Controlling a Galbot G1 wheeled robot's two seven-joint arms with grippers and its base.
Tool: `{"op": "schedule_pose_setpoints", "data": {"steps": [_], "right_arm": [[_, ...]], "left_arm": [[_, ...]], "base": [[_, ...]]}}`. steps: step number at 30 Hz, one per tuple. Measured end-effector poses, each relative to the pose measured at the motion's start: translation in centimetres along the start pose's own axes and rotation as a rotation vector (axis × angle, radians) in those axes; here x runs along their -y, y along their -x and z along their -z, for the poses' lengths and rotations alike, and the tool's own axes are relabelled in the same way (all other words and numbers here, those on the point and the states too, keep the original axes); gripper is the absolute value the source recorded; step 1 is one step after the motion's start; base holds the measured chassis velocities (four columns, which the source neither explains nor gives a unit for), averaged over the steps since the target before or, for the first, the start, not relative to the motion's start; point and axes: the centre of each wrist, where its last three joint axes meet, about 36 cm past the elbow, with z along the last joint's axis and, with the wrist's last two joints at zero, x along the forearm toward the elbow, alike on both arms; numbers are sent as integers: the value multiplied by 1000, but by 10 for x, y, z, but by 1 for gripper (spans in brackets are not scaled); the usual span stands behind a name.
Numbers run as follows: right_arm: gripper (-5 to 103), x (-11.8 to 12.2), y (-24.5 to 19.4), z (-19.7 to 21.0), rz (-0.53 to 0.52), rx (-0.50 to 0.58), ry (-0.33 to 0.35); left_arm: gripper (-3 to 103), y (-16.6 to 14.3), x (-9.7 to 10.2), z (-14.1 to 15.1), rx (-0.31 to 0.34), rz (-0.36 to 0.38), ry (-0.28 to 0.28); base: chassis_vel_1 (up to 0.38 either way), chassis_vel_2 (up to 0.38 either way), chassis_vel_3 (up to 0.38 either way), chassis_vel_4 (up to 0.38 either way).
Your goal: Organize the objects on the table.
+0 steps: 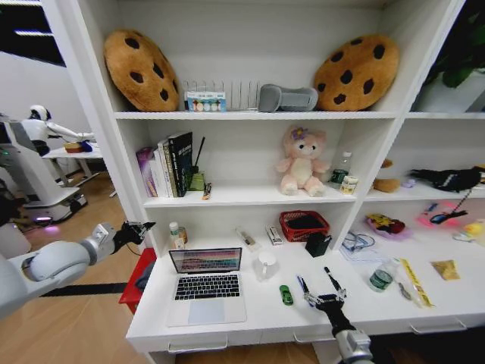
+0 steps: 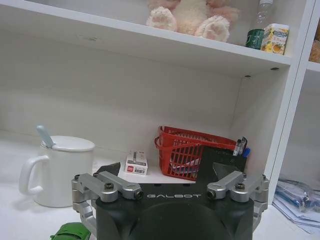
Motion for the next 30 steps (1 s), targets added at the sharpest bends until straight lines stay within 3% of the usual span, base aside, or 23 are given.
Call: {"op": "schedule_pose_setpoints", "data": {"steps": [4, 7, 14, 15, 16, 17, 19, 20, 21, 23, 24, 26, 28, 29, 30], "right_arm": [[100, 0, 0, -1, 2, -4, -3], [100, -2, 0, 0, 1, -3, 3], [100, -9, -6, 3, -7, 0, 19], [100, -8, -9, 3, -17, -1, 21], [100, -8, -9, 3, -17, -1, 21], [100, -8, -11, 3, -25, -5, 23], [100, -9, -14, 2, -31, -7, 28], [100, -9, -14, 2, -31, -7, 28], [100, -12, -17, 3, -37, -8, 32], [100, -12, -20, 4, -40, -8, 33], [100, -12, -21, 6, -46, -5, 36], [100, -12, -22, 7, -49, -2, 36], [100, -6, -24, 2, -57, -5, 29], [100, -6, -24, 2, -57, -5, 29], [100, -5, -25, -1, -58, -7, 27]], "left_arm": [[0, -2, 18, 4, 0, -50, 65], [0, -3, 27, 8, -6, -70, 84], [0, 0, 27, 8, -44, -82, 127], [0, 9, 17, 22, -36, -79, 175], [0, 9, 17, 22, -36, -79, 175], [0, 22, 6, 45, -14, -56, 223], [0, 42, 3, 77, 27, -48, 267], [0, 42, 3, 77, 27, -48, 267], [0, 70, 20, 104, 61, -102, 280], [0, 82, 33, 109, 63, -144, 279], [0, 95, 47, 109, 55, -189, 280], [0, 102, 58, 105, 45, -223, 282], [0, 127, 98, 96, 41, -311, 271], [0, 127, 98, 96, 41, -311, 271], [0, 138, 112, 94, 44, -330, 256]], "base": [[0, 0, 0, 0], [0, 0, 0, 0], [0, 0, 0, 0], [0, 0, 0, 0], [0, 0, 0, 0], [0, 0, 0, 0], [0, 0, 0, 0], [0, 0, 0, 0], [2, 7, -36, -54], [-99, -26, -30, -45], [0, 0, 0, 0], [0, 0, 0, 0], [0, 0, 0, 0], [0, 0, 0, 0], [0, 0, 0, 0]]}}
